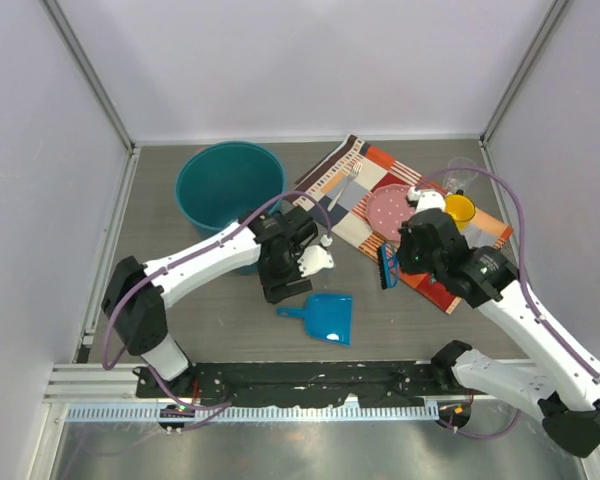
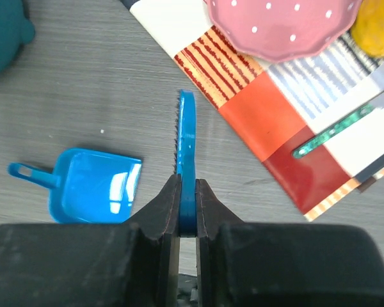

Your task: Sweep away the paper scraps from the table

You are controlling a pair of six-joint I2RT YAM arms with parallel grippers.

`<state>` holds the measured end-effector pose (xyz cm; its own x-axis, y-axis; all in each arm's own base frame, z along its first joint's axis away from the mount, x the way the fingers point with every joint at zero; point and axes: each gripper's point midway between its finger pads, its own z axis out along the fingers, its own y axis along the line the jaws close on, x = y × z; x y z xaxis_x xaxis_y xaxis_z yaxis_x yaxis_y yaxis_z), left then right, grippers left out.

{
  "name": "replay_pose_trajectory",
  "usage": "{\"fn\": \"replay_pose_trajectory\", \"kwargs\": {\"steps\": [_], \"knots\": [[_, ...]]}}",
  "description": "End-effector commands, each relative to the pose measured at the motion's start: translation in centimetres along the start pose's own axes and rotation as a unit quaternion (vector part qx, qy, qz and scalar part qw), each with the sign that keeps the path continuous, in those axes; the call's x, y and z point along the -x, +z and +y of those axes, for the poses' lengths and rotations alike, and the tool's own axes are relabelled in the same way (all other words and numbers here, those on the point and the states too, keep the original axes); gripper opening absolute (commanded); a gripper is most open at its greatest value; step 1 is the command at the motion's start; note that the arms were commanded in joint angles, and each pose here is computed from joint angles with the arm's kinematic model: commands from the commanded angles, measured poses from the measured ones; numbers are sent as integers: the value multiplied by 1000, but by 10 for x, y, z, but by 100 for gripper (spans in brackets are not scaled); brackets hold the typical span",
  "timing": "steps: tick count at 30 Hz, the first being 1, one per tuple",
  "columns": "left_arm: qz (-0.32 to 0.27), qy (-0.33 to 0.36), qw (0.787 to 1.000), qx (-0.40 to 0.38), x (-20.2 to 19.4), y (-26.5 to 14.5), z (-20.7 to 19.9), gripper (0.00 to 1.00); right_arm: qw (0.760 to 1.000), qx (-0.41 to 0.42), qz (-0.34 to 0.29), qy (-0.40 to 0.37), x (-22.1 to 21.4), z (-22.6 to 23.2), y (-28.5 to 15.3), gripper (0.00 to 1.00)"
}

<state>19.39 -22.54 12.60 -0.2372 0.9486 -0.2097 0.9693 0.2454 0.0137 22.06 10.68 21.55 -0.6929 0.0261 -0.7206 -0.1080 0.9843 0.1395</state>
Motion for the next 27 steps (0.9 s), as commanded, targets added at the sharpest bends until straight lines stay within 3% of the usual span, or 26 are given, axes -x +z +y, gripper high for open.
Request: {"fn": "replay_pose_trajectory", "kwargs": {"steps": [1,4,6,9,13,18,23,27], "knots": [[4,-3,999,-38,-6,2,-19,67,990,-58,-95,-90,23,10,-11,1],[-10,-3,999,-33,-5,-13,-19,67,970,-98,-109,-192,10,33,-12,1],[-27,-4,999,-27,-4,-31,-19,68,944,-167,-118,-259,5,39,-11,1],[-57,-10,998,-12,-4,-58,-17,68,934,-227,-101,-258,6,34,-16,1],[-102,-28,994,22,-10,-93,-7,69,937,-228,-66,-256,-14,38,-4,1],[-123,-70,987,69,-27,-114,14,70,959,-200,-5,-202,-53,54,16,1],[-127,-84,985,76,-34,-115,19,70,980,-125,1,-155,-55,87,7,1],[-123,-94,985,81,-38,-112,24,70,985,-88,52,-142,-71,110,3,1]]}}
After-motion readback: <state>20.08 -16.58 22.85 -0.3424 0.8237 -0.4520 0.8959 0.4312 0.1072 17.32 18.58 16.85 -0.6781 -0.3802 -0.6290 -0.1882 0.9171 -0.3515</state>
